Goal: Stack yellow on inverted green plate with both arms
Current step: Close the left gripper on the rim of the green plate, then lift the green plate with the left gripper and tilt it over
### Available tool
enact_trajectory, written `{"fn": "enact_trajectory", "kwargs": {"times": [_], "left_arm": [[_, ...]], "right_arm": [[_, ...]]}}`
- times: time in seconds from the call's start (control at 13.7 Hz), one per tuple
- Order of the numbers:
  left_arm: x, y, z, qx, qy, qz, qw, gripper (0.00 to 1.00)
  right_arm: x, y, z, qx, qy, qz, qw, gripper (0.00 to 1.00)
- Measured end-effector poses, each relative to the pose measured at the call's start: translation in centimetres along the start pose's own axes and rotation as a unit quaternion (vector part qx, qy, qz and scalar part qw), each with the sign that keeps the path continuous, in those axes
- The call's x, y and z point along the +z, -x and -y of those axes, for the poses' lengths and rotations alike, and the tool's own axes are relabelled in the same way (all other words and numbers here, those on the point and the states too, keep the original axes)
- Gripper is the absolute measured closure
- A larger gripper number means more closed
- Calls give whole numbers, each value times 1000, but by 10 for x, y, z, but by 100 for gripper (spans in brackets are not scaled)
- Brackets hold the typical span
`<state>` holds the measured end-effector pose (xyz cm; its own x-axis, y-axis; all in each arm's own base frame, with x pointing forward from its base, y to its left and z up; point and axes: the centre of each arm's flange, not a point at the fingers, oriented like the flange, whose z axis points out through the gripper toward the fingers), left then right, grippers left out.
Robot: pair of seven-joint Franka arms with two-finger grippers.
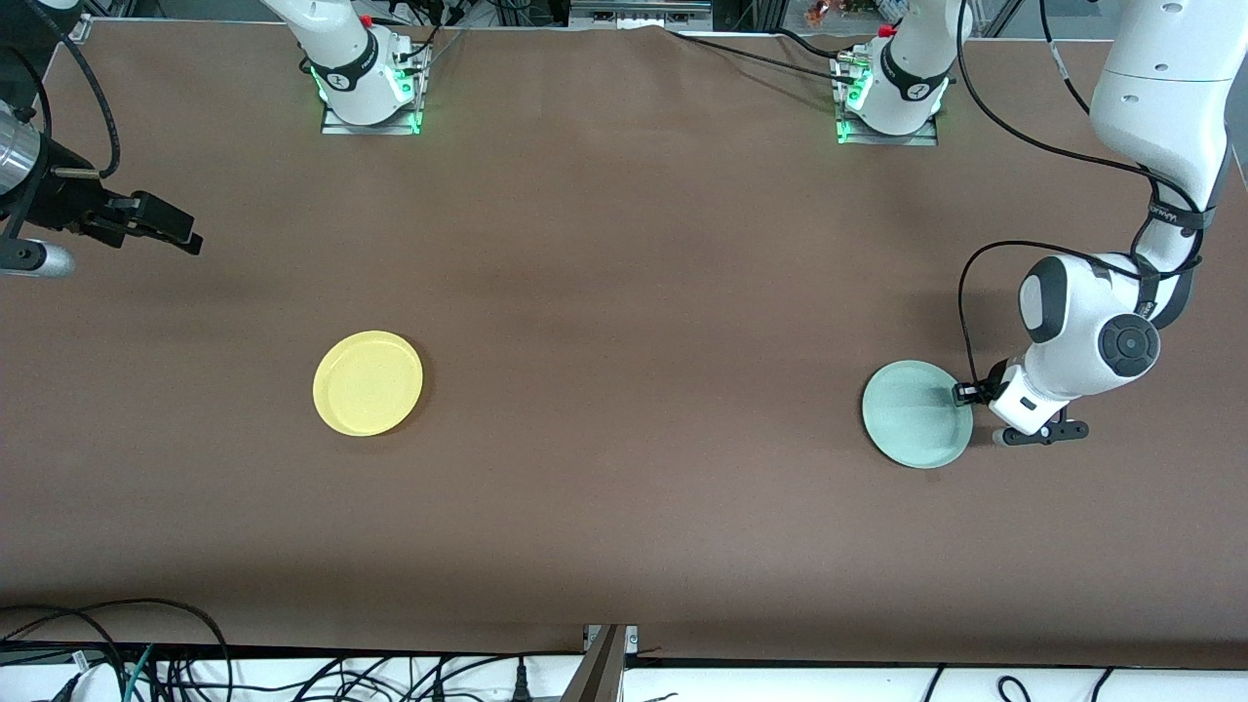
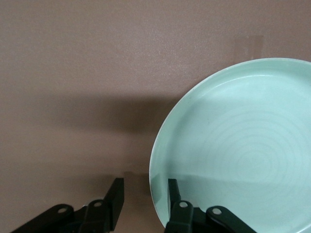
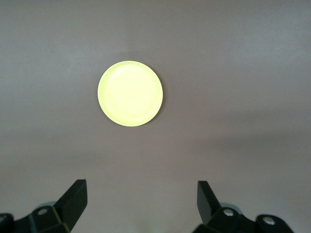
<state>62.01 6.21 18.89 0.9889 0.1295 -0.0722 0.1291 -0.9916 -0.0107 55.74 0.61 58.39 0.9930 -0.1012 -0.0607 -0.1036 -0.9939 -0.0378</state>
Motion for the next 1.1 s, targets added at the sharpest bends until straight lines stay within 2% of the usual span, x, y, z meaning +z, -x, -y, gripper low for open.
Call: {"fn": "enact_trajectory", "kwargs": {"times": [0.44, 0.58, 0.66, 0.73, 0.88, 0.95, 1.1], "left_arm": [[2, 0, 0, 0, 0, 1, 1000, 59], [4, 0, 0, 0, 0, 2, 1000, 62], [4, 0, 0, 0, 0, 3, 1000, 67], [4, 0, 0, 0, 0, 3, 1000, 68], [4, 0, -1, 1, 1, 3, 1000, 81], [4, 0, -2, 1, 1, 3, 1000, 82], [1, -2, -4, 4, 1, 1, 1000, 96]], "right_arm": [[0, 0, 0, 0, 0, 1, 1000, 0], [0, 0, 0, 0, 0, 2, 1000, 0], [0, 0, 0, 0, 0, 2, 1000, 0], [0, 1, 1, -2, 0, 2, 1000, 0], [1, 2, 10, -9, 0, 2, 1000, 0], [1, 2, 16, -15, 0, 2, 1000, 0], [1, 4, 29, -26, 1, 2, 1000, 0]]}}
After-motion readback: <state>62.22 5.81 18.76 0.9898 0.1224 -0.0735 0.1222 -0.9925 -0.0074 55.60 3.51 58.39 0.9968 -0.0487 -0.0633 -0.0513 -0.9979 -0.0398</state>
